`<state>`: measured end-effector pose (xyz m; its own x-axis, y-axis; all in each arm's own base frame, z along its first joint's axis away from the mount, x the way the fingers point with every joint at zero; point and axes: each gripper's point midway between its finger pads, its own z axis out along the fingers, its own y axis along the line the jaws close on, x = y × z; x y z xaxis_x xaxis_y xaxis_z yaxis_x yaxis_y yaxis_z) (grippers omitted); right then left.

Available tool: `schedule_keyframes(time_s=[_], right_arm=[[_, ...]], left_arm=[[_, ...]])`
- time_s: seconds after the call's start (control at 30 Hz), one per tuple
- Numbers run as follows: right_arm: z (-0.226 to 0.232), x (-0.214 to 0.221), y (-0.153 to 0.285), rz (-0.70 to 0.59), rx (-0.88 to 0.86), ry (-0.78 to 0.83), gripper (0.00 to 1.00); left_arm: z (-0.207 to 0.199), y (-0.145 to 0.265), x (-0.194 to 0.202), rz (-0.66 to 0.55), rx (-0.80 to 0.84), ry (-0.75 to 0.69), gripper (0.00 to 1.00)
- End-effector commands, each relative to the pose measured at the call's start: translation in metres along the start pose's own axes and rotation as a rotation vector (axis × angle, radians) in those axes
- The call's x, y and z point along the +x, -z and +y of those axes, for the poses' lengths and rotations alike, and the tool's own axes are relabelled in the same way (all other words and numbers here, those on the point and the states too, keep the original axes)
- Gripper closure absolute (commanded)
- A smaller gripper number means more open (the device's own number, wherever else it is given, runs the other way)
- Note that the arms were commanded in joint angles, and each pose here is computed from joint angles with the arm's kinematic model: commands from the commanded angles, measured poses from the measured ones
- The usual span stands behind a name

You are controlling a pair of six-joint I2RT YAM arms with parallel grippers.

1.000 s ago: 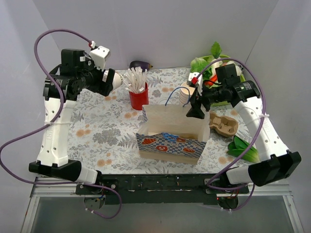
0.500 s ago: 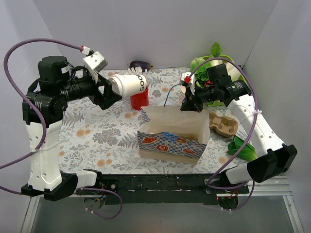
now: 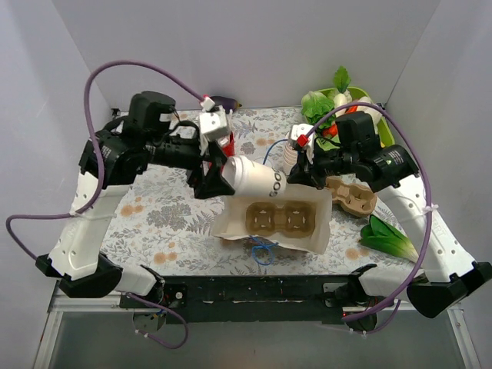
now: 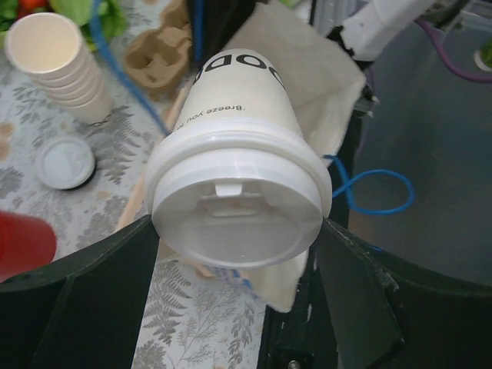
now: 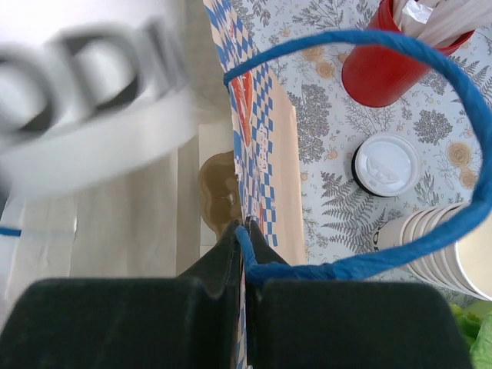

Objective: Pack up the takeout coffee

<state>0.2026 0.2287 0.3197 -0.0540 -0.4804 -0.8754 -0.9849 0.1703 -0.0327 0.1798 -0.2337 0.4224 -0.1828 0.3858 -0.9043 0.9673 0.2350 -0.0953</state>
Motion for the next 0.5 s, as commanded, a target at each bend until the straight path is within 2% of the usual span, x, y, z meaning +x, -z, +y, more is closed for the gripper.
schedule_keyframes(time_s=[0.0, 0.1, 0.23, 0.33, 0.47], right_arm=[[-0.007, 0.0, -0.006, -0.001, 0.036, -0.016, 0.99], [-0.009, -0.001, -0.006, 0.0, 0.044, -0.014, 0.99], [-0.007, -0.002, -0.005, -0.001, 0.04, -0.014, 0.99], [-0.005, 0.0, -0.003, 0.007, 0.048, -0.007, 0.99], [0.002, 0.0, -0.002, -0.001, 0.033, -0.01, 0.99]], left_arm=[[-0.047, -0.016, 0.018, 0.094, 0.107, -0.048, 1.0], [-0.053, -0.028, 0.037, 0.162, 0.122, -0.097, 1.0], [-0.03, -0.045, 0.058, 0.263, 0.042, -0.158, 1.0], [-0.015, -0.051, 0.051, 0.255, -0.009, -0.211, 1.0], [0.011, -0.057, 0.054, 0.308, -0.095, -0.315, 1.0]])
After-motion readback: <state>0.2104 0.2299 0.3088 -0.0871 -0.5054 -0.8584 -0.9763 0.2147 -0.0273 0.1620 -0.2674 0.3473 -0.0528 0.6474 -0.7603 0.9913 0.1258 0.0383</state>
